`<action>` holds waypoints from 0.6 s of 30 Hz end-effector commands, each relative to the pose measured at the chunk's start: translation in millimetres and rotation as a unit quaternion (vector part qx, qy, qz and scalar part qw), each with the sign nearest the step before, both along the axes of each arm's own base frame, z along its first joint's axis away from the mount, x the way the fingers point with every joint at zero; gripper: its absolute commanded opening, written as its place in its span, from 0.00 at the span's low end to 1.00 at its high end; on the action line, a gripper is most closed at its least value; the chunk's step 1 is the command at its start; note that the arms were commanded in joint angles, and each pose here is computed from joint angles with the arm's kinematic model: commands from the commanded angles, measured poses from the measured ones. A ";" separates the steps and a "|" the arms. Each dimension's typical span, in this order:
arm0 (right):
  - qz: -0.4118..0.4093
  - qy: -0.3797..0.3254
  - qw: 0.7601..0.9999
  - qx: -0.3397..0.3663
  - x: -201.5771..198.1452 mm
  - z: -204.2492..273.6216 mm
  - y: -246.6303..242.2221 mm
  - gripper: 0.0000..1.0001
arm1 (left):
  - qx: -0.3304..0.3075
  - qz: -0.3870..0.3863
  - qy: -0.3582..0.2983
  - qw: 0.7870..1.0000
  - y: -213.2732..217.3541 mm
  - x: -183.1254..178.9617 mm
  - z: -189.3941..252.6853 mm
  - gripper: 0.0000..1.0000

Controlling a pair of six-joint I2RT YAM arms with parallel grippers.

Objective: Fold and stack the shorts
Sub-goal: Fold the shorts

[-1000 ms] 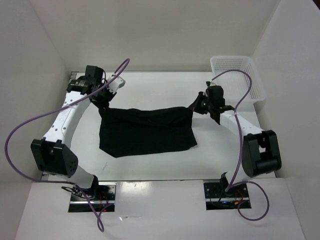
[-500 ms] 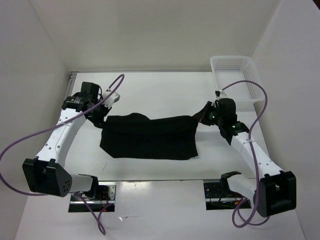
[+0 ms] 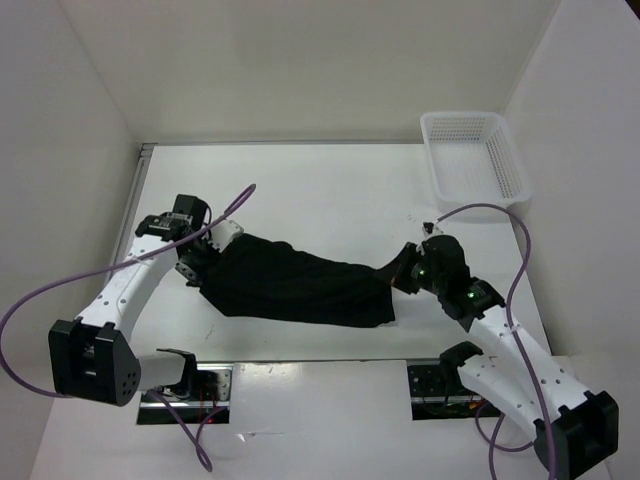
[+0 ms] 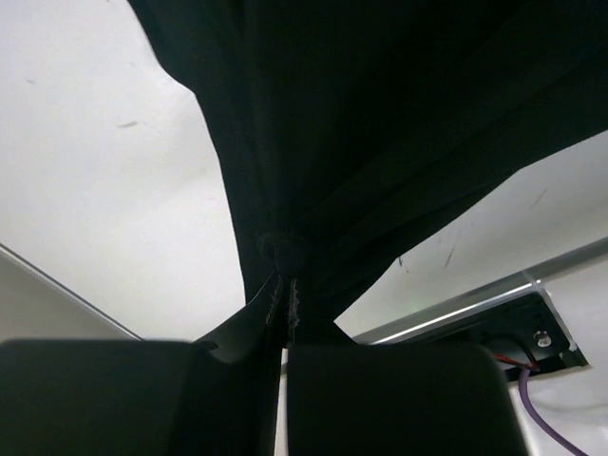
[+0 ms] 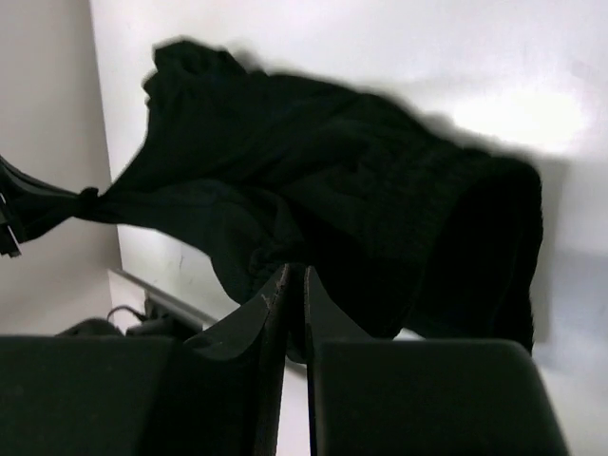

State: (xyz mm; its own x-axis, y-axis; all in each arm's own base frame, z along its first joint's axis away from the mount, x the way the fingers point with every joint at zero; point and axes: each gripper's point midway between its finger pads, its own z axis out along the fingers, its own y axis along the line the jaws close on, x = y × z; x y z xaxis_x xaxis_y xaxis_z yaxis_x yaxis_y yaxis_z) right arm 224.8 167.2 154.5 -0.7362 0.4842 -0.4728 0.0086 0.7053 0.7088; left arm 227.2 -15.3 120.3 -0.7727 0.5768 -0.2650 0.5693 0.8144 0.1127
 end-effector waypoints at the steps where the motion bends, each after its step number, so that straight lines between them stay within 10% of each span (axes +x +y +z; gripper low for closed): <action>1: -0.008 0.070 0.997 0.015 -28.5 -18.8 7.3 0.13 | 0.004 0.008 0.006 1.000 3.0 -11.7 -3.3 0.00; 10: -0.098 0.174 0.980 -0.004 -63.2 -58.3 -8.4 0.17 | 0.026 0.008 0.029 0.999 8.6 -19.6 -17.8 0.03; 12: -0.110 0.188 0.976 -0.010 -66.9 -65.6 -12.4 0.34 | 0.026 0.008 0.029 0.999 8.6 -19.6 -17.8 0.07; 18: -0.130 0.236 0.962 -0.030 -82.7 -90.0 -22.2 0.69 | 0.026 -0.031 0.051 0.998 8.1 -27.0 -13.7 0.51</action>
State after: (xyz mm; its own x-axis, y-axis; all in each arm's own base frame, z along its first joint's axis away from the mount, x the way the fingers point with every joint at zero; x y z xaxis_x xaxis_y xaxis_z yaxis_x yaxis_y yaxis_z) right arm 151.2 155.1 76.3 -0.7584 0.6293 -0.1696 0.4309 0.6793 0.5940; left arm 205.3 -5.2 98.9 -0.7831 0.5991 -0.1670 0.5880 0.8006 0.1151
